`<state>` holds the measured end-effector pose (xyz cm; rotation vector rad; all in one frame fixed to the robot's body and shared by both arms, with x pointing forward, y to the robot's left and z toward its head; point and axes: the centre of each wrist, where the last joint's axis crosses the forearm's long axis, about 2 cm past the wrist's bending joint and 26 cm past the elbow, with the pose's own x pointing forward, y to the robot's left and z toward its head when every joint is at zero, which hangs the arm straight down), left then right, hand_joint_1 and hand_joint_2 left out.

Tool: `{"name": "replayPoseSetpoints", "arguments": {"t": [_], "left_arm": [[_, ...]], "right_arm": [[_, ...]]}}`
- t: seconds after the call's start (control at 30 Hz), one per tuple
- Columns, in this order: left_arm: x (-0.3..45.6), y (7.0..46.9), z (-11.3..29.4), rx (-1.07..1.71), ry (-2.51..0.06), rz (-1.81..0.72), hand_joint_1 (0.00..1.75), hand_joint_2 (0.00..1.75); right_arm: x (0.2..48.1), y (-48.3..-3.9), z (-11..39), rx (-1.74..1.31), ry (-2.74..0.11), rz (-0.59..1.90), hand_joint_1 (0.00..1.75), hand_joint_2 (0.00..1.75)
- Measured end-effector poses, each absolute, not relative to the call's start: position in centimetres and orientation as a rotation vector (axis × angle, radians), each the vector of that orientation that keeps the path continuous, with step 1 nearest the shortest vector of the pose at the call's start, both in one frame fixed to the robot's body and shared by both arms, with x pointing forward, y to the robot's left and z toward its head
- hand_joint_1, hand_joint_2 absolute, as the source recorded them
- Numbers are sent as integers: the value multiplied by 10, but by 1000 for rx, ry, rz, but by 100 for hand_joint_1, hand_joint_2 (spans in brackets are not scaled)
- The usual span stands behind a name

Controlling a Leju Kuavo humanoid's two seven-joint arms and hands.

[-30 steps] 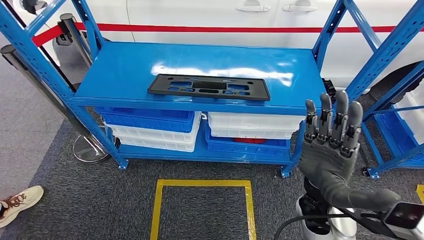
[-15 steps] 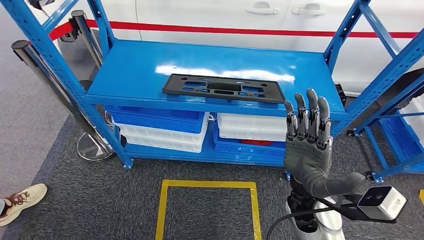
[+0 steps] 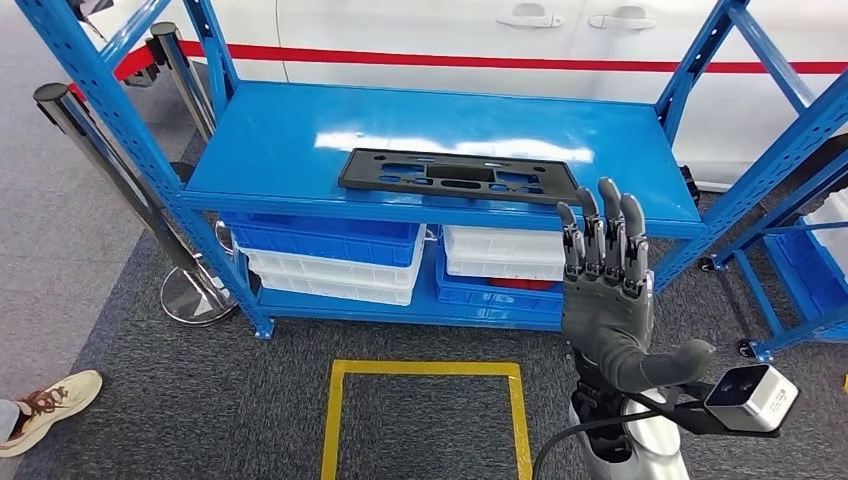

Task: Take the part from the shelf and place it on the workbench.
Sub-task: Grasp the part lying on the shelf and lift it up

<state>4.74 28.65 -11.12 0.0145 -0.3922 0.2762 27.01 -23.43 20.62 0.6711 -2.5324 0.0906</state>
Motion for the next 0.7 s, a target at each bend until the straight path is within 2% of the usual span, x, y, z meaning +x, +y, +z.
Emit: {"name": "replayPoseSetpoints", "arguments": {"t": [0.7], "left_arm": [[46, 291, -111, 24, -395, 295, 0, 0]], "right_arm": [[268, -231, 196, 676, -2489, 85, 0, 0]]}}
